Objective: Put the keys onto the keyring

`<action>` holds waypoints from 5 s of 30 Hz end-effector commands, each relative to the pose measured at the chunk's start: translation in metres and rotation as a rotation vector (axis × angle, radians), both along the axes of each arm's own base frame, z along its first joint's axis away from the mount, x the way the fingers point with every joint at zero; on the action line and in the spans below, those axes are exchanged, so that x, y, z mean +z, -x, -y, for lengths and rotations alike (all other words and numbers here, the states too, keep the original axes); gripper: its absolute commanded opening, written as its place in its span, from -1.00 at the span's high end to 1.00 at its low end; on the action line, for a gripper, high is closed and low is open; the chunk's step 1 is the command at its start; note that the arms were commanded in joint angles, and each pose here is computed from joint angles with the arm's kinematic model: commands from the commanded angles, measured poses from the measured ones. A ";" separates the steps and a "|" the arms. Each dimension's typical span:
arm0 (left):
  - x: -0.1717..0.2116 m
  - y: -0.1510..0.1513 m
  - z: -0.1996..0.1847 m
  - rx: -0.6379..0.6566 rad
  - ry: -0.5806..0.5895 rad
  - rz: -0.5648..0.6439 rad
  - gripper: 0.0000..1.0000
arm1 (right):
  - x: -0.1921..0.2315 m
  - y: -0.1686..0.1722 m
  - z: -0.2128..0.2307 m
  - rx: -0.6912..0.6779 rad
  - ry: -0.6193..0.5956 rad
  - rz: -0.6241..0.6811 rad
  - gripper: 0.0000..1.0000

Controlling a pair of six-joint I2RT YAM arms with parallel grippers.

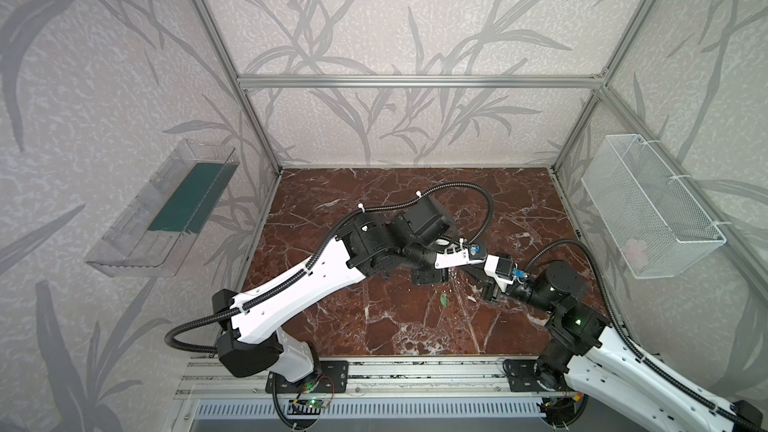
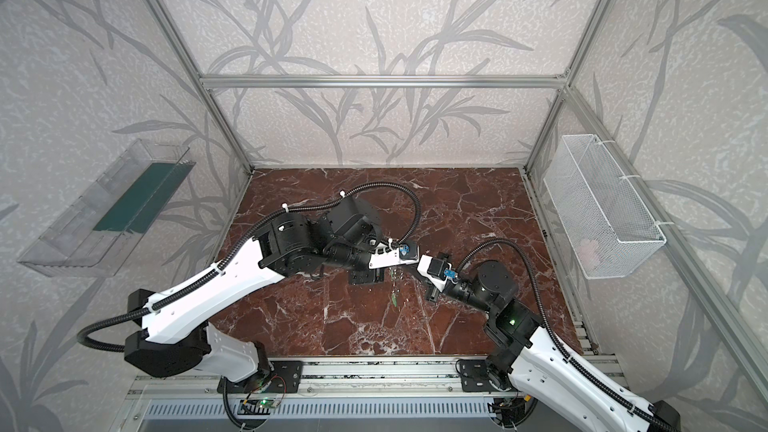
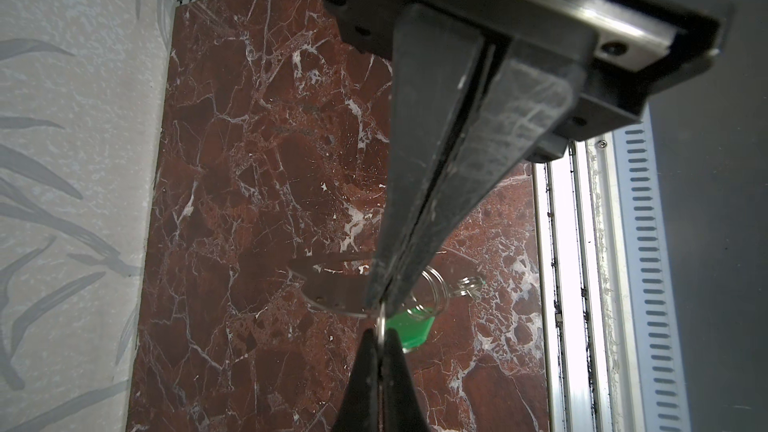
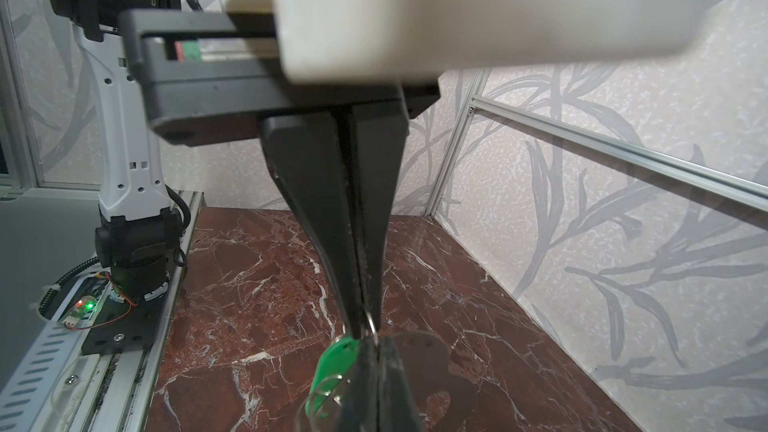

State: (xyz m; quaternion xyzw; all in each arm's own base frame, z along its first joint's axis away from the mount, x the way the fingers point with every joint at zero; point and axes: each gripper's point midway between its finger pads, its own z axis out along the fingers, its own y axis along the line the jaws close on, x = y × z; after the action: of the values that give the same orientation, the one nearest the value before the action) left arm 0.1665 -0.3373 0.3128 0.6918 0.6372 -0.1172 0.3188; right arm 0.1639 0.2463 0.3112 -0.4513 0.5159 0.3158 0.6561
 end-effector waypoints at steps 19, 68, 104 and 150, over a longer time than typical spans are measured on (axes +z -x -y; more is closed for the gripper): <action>-0.013 0.002 -0.010 0.136 0.369 -0.047 0.43 | 0.034 0.000 0.005 -0.013 -0.154 0.030 1.00; -0.011 -0.019 -0.030 0.217 0.442 0.165 0.30 | 0.039 -0.002 0.008 -0.023 -0.206 0.015 1.00; -0.010 -0.022 -0.009 0.257 0.586 0.096 0.38 | 0.048 -0.002 0.007 -0.011 -0.227 0.015 1.00; -0.015 0.009 -0.001 0.076 0.487 -0.002 1.00 | 0.050 0.000 0.006 0.023 -0.299 -0.016 1.00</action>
State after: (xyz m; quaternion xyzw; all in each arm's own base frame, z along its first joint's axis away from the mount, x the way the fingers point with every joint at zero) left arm 0.1737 -0.3343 0.3020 0.5310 0.6277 -0.2393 0.5165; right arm 0.1725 0.2462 0.3403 -0.3586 0.4999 0.3914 0.6843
